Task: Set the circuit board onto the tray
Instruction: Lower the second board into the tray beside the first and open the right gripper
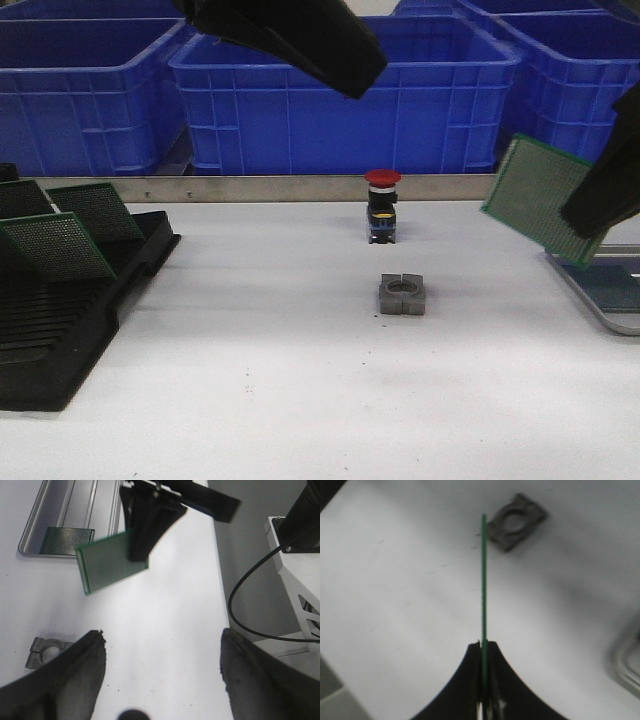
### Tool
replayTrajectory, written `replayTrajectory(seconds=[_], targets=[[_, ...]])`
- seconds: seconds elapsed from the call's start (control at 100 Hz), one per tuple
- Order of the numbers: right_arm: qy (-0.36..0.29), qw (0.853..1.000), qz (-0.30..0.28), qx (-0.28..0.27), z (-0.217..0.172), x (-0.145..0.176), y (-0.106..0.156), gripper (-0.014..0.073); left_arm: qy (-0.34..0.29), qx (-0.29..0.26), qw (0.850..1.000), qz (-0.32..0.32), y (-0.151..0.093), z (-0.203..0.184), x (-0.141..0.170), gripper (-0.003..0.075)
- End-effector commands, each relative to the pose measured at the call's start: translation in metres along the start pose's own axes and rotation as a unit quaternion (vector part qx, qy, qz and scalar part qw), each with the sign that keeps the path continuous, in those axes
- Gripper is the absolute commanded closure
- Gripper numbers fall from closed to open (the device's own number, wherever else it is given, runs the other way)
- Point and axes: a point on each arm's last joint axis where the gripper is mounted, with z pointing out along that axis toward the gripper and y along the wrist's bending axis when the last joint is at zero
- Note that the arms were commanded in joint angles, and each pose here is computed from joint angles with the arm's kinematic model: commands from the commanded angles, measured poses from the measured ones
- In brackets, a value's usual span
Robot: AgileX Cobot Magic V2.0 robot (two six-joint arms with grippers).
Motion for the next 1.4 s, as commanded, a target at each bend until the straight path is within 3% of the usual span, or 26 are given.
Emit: replayTrajectory(seconds=[0.0, 0.13, 0.29, 0.63, 0.75, 0.87, 0.94, 1.01, 1.1, 1.2, 1.27, 1.33, 1.39], targets=[[-0.055, 0.996, 0.046, 0.059, -0.017, -0.008, -0.023, 0.0663, -0.047, -0.009, 0.999, 0.013, -0.010, -0.014, -0.023, 0.0267], [-0.078, 0.984, 0.093, 0.128, -0.021, -0.003, -0.057, 0.0663, -0.047, -0.009, 0.999, 0.013, -0.010, -0.014, -0.023, 0.0267], [-0.086, 0.972, 0.134, 0.175, -0.016, 0.004, -0.085, 0.0663, -0.047, -0.009, 0.999, 0.013, -0.010, -0.014, -0.023, 0.0267], [-0.098, 0.957, 0.179, 0.204, -0.004, 0.007, -0.104, 0.0645, -0.047, -0.009, 0.999, 0.013, -0.010, -0.014, -0.023, 0.0267], [-0.100, 0.956, 0.179, 0.208, -0.004, 0.007, -0.104, 0.0468, -0.047, -0.009, 0.999, 0.013, -0.010, -0.014, -0.023, 0.0267], [-0.104, 0.954, 0.179, 0.216, -0.005, 0.007, -0.106, 0.0160, -0.047, -0.009, 0.999, 0.013, -0.010, -0.014, -0.023, 0.0267], [-0.107, 0.954, 0.178, 0.219, -0.006, 0.006, -0.106, 0.0025, -0.047, -0.009, 0.999, 0.013, -0.010, -0.014, -0.023, 0.0267], [-0.110, 0.953, 0.176, 0.221, -0.008, 0.005, -0.105, -0.0041, -0.047, -0.009, 0.999, 0.013, -0.010, -0.014, -0.023, 0.0267], [-0.116, 0.953, 0.170, 0.225, -0.012, 0.003, -0.103, -0.0036, -0.047, -0.011, 0.999, 0.012, -0.009, -0.015, -0.023, 0.0274], [-0.128, 0.952, 0.161, 0.228, -0.019, 0.000, -0.099, -0.0036, -0.047, -0.012, 0.999, 0.010, -0.009, -0.016, -0.022, 0.0330], [-0.134, 0.954, 0.143, 0.228, -0.026, -0.003, -0.094, -0.0034, -0.047, -0.010, 0.999, 0.011, -0.009, -0.016, -0.022, 0.0418], [-0.136, 0.957, 0.120, 0.225, -0.031, -0.005, -0.089, -0.0001, -0.047, -0.012, 0.999, 0.009, -0.010, -0.018, -0.023, 0.0531], [-0.140, 0.961, 0.102, 0.215, -0.038, -0.007, -0.081, 0.0088, -0.049, -0.014, 0.999, -0.013, -0.009, -0.020, -0.023, 0.0664]])
